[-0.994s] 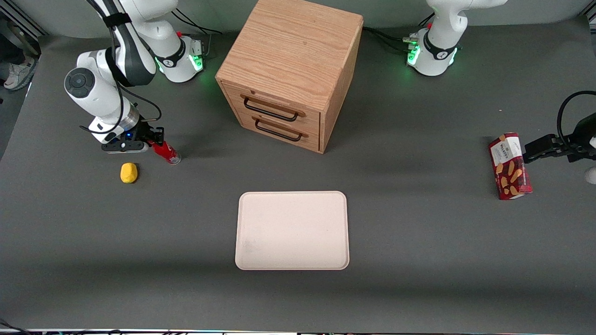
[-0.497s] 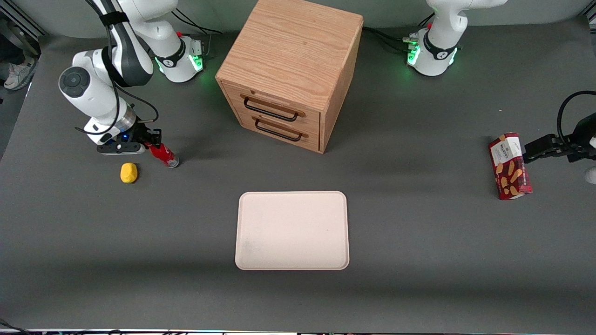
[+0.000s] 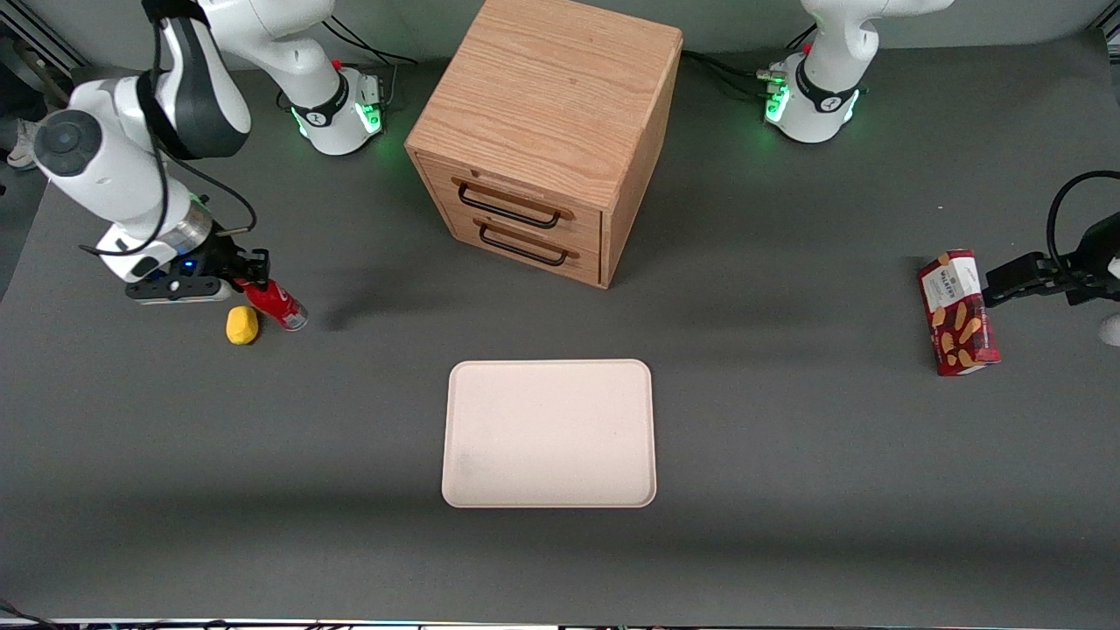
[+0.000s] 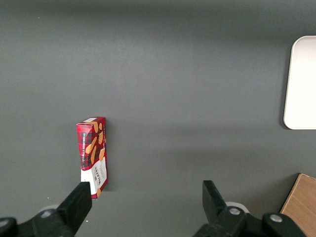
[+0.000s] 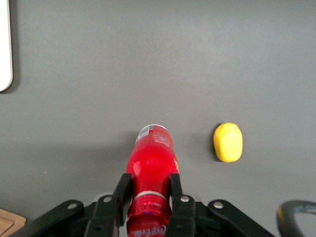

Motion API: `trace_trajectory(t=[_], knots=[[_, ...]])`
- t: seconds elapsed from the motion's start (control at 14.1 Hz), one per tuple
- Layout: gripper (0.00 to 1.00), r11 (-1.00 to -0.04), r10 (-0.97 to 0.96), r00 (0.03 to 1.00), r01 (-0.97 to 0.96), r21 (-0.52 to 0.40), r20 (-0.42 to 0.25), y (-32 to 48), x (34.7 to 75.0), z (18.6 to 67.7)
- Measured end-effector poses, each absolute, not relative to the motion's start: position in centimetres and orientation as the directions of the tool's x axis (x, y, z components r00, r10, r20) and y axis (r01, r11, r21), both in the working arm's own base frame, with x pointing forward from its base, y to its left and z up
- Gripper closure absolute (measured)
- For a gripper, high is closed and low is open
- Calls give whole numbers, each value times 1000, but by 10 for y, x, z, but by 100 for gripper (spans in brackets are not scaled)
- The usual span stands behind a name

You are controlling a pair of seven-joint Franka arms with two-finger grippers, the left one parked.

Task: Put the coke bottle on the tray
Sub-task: 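Lift the bottle and carry it with the right gripper to the tray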

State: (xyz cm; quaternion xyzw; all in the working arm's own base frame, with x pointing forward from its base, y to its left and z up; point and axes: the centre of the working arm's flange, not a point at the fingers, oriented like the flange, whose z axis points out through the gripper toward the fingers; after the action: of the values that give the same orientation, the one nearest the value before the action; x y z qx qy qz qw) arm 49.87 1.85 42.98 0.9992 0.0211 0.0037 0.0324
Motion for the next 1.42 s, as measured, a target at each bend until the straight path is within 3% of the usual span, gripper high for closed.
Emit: trace_trajectory(t=[0.35,0.99,1.14,1.42], knots=[[64,-995,69,997,70,66,-26,33,556,508],[64,-984,167,984,162,77,57,120,634,590],[64,-976,211,974,205,70,81,154,646,594],[64,-970,243,964,241,37,110,217,686,542]])
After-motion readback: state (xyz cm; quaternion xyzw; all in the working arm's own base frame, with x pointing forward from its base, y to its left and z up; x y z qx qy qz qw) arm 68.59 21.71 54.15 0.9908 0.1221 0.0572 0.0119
